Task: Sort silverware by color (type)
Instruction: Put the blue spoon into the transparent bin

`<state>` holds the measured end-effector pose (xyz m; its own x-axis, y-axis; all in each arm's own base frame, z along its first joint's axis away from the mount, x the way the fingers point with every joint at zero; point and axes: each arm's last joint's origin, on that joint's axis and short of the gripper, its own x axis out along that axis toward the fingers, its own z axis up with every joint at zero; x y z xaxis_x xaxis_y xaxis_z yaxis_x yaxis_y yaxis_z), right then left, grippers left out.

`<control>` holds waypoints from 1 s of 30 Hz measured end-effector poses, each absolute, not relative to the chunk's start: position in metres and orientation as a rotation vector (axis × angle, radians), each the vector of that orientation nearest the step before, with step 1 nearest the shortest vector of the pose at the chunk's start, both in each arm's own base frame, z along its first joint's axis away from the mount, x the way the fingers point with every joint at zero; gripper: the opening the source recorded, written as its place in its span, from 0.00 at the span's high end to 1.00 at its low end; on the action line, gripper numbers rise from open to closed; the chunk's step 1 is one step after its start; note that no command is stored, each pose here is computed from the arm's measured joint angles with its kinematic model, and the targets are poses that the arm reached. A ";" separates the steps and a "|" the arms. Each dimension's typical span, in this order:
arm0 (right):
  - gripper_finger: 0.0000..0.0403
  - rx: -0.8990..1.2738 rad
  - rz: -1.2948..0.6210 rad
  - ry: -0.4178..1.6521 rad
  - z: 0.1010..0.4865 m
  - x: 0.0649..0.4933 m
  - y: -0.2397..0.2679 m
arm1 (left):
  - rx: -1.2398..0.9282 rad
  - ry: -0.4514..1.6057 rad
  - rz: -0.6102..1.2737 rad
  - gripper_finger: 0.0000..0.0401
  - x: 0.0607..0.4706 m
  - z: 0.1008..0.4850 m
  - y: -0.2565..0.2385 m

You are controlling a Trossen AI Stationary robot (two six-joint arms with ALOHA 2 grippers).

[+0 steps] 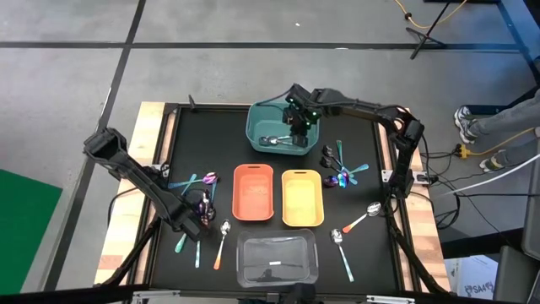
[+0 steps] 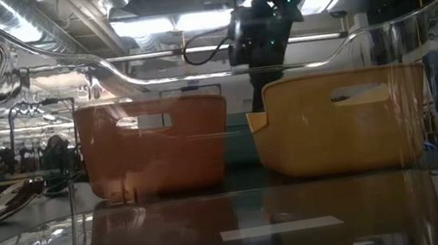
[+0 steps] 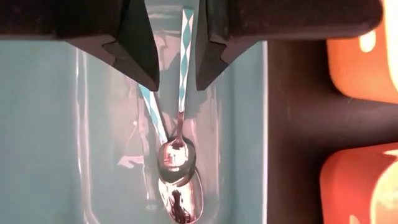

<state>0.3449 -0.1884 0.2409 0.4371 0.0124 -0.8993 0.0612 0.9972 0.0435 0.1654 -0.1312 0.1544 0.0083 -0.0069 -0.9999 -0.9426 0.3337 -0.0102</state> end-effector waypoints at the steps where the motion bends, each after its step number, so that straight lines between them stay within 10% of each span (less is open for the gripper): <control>1: 0.78 0.074 -0.030 1.121 0.243 0.345 -0.189 | -0.968 1.339 0.936 0.97 0.165 0.157 -0.131; 30: 0.78 -0.054 -0.133 1.060 0.354 0.269 -0.149 | -0.801 0.472 0.200 0.97 0.225 0.289 -0.111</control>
<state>0.2688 -0.1490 0.3540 0.4817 -0.1349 -0.8659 0.0827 0.9907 -0.1083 0.2249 -0.1112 0.2893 0.8783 -0.0040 -0.4780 -0.3463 0.6840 -0.6420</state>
